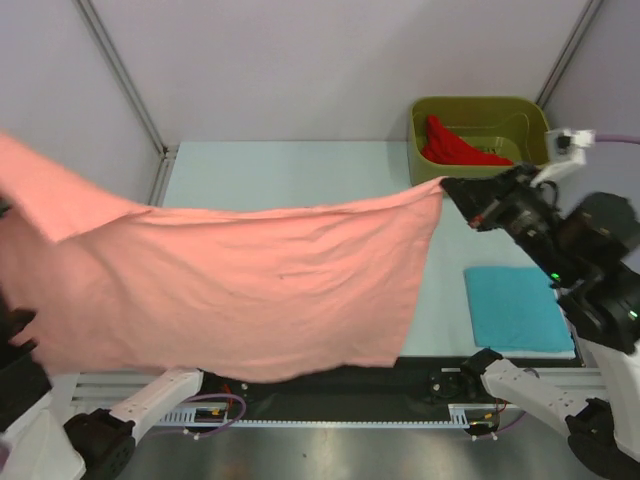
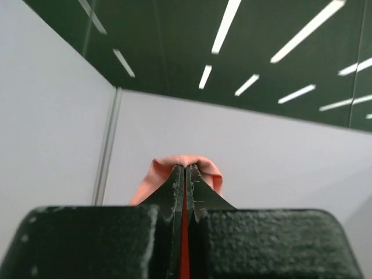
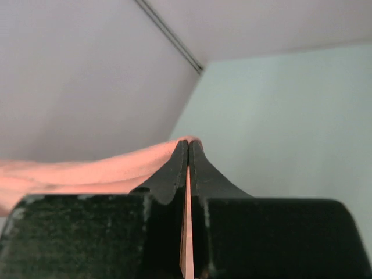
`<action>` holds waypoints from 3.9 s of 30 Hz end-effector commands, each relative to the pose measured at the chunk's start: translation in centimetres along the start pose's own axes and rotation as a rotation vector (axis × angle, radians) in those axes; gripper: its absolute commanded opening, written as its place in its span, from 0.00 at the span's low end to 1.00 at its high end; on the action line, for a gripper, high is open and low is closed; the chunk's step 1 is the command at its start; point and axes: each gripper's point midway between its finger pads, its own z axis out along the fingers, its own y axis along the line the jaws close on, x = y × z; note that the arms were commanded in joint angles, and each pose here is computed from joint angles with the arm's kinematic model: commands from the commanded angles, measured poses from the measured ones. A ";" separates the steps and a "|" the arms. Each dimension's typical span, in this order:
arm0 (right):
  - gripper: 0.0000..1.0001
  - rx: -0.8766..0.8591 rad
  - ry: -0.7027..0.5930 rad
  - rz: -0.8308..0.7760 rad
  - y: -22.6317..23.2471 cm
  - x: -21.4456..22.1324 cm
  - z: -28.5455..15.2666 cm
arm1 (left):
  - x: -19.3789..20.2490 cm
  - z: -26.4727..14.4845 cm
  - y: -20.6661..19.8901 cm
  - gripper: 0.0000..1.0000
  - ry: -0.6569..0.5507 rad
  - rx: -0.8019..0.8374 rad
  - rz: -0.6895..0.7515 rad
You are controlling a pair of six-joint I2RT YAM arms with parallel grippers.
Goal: Fold and stack the t-shirts
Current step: Flatten the tshirt out, then fold the tshirt
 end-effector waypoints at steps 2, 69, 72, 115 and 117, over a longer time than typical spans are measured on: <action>0.00 0.300 0.063 -0.056 -8.8 5.8 7.3 | 23.3 2.3 -4.9 0.00 0.401 0.081 0.097; 0.00 0.897 0.609 0.237 -37.2 22.7 3.1 | 61.6 -26.8 7.9 0.00 1.657 -0.338 0.226; 0.00 0.899 0.626 0.241 -37.3 23.4 2.7 | 60.9 -28.0 8.4 0.00 1.669 -0.363 0.237; 0.66 0.952 0.531 0.096 -41.7 23.2 6.6 | 68.1 -23.7 7.6 0.52 1.616 -0.239 0.179; 0.61 0.939 0.539 0.096 -42.2 23.5 7.3 | 71.4 -25.2 8.7 0.47 1.679 -0.238 0.221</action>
